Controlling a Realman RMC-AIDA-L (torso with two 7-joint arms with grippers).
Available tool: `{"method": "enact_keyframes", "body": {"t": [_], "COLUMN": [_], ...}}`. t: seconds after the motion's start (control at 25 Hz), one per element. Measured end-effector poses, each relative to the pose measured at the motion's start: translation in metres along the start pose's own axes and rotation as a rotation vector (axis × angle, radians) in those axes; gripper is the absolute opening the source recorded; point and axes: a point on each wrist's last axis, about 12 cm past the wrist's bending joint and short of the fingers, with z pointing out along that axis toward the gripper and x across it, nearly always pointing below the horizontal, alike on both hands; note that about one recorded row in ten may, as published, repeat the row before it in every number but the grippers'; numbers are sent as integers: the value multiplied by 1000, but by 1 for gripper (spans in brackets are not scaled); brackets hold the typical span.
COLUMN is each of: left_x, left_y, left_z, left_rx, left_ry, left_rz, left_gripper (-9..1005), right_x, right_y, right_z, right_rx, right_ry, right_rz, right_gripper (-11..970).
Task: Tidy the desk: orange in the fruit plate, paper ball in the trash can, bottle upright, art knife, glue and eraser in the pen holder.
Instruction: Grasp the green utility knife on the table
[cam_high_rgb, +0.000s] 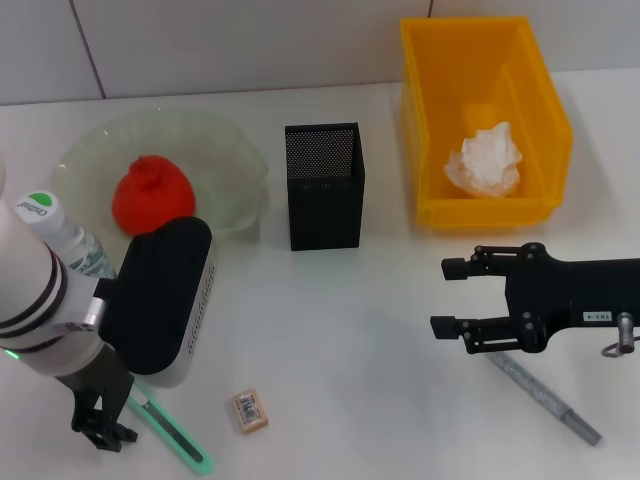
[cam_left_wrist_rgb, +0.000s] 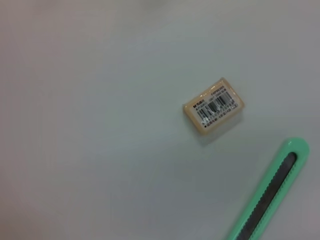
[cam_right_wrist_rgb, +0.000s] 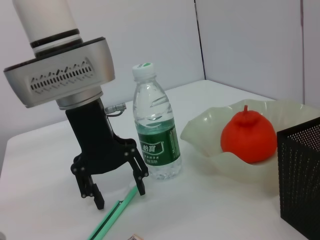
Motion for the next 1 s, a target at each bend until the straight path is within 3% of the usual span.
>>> {"method": "enact_keyframes", "body": {"t": [1.0], "left_x": [4], "left_y": [1], "left_z": [6], "left_rx": [-1], "left_ry": [6], "left_rz": [0], "left_gripper": [658], "right_x": [-1], "right_y": [0], "right_z": [0], "right_rx": [-1], "right_ry": [-1], "right_rz": [-1], "right_gripper": [763]}}
